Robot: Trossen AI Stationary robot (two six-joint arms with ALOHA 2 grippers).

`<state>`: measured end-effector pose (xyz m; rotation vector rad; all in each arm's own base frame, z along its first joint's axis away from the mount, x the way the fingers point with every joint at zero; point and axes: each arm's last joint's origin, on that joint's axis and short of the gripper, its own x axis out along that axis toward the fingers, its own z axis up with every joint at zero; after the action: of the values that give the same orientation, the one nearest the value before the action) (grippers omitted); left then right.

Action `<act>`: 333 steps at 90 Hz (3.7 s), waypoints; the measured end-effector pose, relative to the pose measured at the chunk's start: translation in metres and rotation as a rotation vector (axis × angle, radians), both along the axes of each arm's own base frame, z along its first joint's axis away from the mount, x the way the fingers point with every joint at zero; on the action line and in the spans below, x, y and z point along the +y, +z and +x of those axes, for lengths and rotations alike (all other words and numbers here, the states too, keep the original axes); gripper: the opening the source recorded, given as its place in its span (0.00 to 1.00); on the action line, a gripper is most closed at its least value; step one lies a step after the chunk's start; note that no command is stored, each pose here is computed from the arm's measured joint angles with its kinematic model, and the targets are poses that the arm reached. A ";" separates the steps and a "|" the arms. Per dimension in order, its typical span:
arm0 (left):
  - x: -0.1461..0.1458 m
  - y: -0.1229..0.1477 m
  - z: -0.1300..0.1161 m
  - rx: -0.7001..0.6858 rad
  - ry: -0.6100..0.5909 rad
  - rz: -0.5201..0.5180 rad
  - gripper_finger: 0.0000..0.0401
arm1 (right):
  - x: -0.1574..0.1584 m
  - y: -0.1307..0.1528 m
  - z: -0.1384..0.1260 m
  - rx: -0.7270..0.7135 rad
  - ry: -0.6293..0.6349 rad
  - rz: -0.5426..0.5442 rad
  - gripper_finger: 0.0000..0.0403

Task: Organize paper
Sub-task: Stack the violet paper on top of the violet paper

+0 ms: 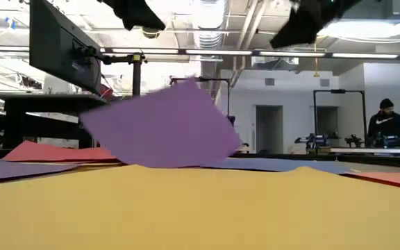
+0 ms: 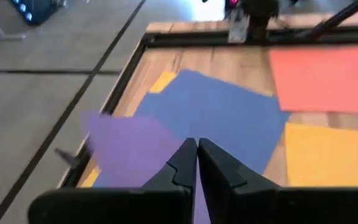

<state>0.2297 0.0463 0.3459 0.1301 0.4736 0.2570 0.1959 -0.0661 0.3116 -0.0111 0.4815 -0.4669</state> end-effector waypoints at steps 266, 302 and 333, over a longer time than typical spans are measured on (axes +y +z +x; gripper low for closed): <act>0.098 -0.231 0.045 0.324 -0.074 -0.861 0.33 | 0.056 -0.129 -0.006 -0.245 0.166 0.213 0.40; 0.099 -0.207 0.045 0.388 0.062 -0.707 0.00 | 0.056 -0.129 -0.006 -0.244 0.166 0.213 0.40; 0.078 -0.086 0.039 0.281 0.157 -0.609 0.00 | 0.055 -0.131 -0.007 -0.227 0.162 0.215 0.40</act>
<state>0.2682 0.1239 0.2598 -0.4733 0.8233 0.2386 0.1890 -0.0108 0.1810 0.2066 0.3030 -0.2521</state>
